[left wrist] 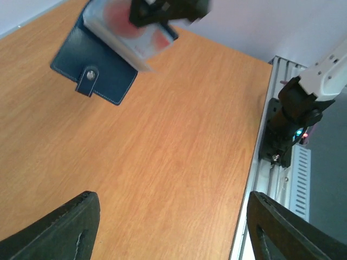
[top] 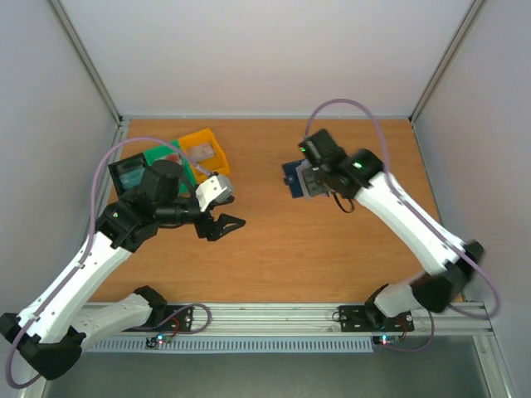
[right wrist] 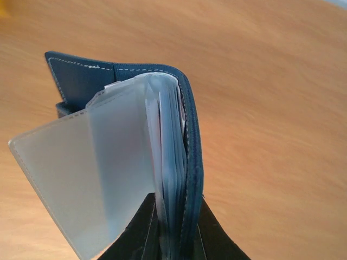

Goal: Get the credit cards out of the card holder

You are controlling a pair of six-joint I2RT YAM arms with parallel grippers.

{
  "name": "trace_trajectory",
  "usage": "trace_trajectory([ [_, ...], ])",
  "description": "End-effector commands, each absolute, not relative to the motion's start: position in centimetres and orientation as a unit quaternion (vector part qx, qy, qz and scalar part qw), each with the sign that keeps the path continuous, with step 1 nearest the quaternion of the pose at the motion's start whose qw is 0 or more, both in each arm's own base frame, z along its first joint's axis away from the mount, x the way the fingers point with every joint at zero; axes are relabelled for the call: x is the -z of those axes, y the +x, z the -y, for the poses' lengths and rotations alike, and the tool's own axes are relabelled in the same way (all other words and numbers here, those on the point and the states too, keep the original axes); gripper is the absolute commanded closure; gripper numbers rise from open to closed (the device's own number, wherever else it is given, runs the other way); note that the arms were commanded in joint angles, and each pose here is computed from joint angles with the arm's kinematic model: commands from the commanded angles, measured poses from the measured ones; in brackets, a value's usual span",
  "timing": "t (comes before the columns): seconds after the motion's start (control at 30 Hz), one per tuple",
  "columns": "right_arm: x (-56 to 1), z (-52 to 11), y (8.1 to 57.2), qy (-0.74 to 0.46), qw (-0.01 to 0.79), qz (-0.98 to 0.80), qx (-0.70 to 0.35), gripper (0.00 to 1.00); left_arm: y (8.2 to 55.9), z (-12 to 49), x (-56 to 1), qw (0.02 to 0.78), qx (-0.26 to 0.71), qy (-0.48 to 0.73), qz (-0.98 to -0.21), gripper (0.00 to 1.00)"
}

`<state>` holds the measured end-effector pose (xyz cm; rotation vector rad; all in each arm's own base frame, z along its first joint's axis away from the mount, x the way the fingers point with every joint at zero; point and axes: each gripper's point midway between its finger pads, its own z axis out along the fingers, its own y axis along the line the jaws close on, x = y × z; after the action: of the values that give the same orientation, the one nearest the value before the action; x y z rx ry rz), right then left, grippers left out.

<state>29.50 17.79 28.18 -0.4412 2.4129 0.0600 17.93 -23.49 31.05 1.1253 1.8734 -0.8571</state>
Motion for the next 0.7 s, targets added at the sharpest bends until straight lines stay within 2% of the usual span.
trace_trajectory([
  [0.0, -25.6, -12.1, 30.3, -0.114, 0.276, -0.932, 0.207, 0.99, 17.2, 23.9, -33.0, 0.414, 0.369, 0.441, -0.706, 0.27],
  [0.13, -25.6, -18.1, 30.1, -0.124, 0.296, -0.946, 0.046, 0.99, 15.9, 25.2, -33.5, 0.394, 0.44, 0.424, -0.686, 0.39],
  [0.2, -25.9, -20.1, 29.8, -0.128, 0.3, -0.945, 0.012, 0.99, 15.5, 26.0, -34.2, 0.386, 0.487, 0.404, -0.672, 0.44],
  [0.4, -26.8, -27.0, 28.1, -0.178, 0.305, -0.935, -0.036, 0.99, 16.3, 28.5, -36.6, 0.366, 0.608, 0.312, -0.631, 0.45],
  [0.67, -28.2, -32.6, 25.8, -0.212, 0.29, -0.92, -0.155, 0.99, 18.7, 28.3, -32.9, 0.334, 0.587, 0.213, -0.706, 0.51],
])
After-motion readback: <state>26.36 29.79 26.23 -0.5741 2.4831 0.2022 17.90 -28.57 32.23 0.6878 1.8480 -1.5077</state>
